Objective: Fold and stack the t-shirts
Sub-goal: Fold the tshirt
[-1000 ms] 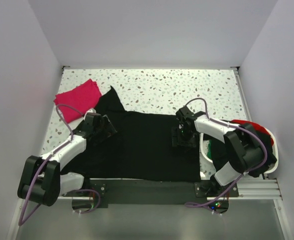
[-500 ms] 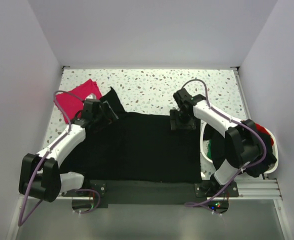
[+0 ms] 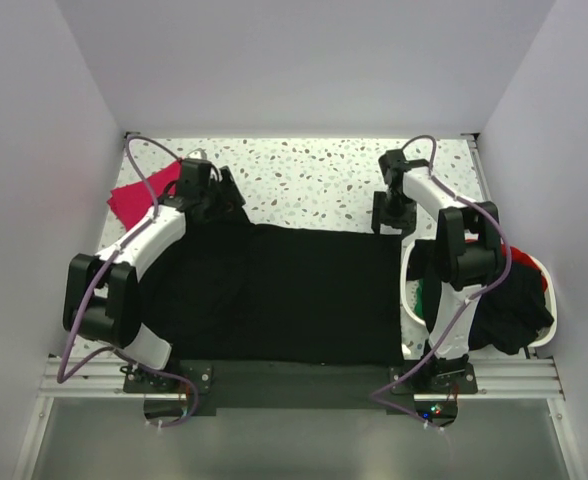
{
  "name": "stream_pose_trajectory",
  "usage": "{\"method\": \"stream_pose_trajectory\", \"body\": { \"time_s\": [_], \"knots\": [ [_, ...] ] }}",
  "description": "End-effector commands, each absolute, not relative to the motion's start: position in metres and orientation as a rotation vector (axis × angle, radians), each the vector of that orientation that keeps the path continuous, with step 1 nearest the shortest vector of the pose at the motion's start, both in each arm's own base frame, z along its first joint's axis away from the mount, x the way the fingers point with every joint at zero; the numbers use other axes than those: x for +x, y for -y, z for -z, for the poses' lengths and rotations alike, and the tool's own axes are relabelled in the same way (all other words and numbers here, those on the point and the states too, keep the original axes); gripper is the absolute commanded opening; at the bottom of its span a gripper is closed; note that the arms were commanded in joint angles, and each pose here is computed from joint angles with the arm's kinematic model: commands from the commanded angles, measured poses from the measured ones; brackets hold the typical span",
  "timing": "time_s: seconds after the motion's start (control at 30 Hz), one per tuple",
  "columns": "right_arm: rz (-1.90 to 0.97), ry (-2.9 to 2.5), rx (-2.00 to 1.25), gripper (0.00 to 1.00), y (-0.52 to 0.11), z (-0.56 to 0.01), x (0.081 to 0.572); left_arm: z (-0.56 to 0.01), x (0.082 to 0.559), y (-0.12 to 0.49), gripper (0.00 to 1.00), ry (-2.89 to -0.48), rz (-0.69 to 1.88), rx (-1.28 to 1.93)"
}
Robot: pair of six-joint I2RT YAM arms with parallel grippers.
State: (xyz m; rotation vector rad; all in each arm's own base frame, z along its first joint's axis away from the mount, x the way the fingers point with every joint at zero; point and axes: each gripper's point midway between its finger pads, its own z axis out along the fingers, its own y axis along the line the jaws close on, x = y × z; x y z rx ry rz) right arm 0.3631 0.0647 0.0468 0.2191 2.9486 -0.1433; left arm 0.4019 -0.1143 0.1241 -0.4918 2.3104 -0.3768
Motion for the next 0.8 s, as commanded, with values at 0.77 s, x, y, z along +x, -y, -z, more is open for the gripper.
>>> {"method": "stream_pose_trajectory", "body": {
  "time_s": [0.77],
  "knots": [
    [0.015,-2.964,0.319,0.33,-0.029,-0.010,0.392,-0.118,0.456,0.122,0.98,-2.278,0.332,-0.452]
  ]
}}
